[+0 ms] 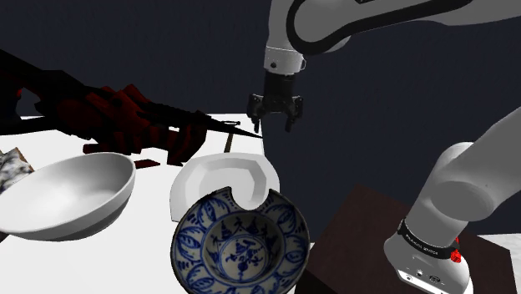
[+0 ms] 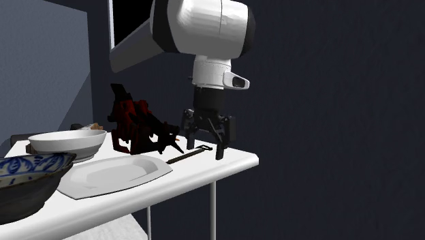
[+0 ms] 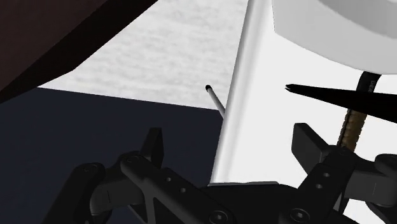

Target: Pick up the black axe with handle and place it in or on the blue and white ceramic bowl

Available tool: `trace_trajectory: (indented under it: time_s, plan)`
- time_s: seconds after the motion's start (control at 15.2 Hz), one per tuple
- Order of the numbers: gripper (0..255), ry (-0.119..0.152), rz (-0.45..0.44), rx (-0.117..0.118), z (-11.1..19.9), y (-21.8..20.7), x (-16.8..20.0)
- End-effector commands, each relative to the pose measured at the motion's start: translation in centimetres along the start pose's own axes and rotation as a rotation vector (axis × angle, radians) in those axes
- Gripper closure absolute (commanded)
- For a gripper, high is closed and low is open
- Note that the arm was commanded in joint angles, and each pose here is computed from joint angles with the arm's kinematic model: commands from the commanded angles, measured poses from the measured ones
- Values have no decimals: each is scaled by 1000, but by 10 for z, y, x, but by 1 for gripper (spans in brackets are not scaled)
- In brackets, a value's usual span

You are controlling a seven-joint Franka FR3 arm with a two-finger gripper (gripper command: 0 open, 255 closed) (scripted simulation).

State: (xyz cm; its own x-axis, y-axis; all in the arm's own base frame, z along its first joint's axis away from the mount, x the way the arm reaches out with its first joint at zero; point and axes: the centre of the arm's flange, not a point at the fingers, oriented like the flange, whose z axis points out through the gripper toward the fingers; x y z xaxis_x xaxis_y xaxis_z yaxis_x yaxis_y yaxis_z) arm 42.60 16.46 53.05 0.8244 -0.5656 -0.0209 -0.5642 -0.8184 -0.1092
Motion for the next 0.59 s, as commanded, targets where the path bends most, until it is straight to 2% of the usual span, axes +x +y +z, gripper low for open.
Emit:
trace_trajectory:
  time_s: [0.0, 0.46, 0.53]
  plan:
    - [0, 9, 57, 21, 4, -24, 5]
    - [0, 45, 240, 83, 12, -97, 40]
    - [0, 45, 240, 83, 17, -97, 40]
